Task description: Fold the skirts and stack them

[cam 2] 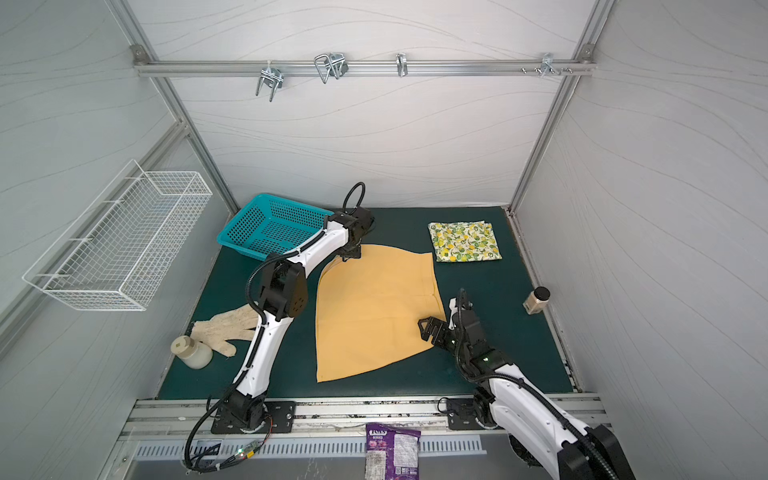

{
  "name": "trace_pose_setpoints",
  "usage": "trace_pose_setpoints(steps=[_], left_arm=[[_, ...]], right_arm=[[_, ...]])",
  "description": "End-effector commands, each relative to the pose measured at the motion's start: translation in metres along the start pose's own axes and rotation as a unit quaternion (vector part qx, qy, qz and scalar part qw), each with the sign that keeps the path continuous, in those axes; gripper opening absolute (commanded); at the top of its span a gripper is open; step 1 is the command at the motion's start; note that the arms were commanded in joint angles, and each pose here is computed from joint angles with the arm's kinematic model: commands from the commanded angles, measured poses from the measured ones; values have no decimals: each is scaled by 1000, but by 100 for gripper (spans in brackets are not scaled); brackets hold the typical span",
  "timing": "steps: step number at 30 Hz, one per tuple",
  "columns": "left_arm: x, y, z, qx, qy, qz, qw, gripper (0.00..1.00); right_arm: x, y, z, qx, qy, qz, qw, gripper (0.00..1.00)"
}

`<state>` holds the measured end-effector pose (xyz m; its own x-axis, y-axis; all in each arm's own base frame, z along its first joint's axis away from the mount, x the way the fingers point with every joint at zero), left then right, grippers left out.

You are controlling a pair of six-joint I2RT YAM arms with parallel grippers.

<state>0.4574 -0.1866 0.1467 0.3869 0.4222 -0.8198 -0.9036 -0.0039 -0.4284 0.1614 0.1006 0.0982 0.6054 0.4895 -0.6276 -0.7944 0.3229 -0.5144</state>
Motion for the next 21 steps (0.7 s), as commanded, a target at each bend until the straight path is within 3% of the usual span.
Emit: trace_pose_setpoints(steps=[1,12,21], left_arm=[[-36,-19,22,-43,24,-55,997,98],[-104,-5,24,-93,194,-74,974,98],[-104,84,2,-124,346,-12,930,99]], right_arm=[[1,15,-14,9,32,31,999,99],[-8,-12,12,-17,14,9,1000,99],[-29,-60,48,-97,32,-32,994,99]])
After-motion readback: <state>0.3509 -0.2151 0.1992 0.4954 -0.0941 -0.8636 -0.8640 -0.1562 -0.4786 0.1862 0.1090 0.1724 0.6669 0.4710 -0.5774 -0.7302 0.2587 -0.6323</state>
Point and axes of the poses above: each gripper's point midway between its finger pads, its own x axis out along the fingers, its own z axis along the line the jaws close on, y = z × x, the point moved 8 cm from there along -x, back along the fingers, and after that the axes turned 2 degrees about -x, right-handed, at the moved point
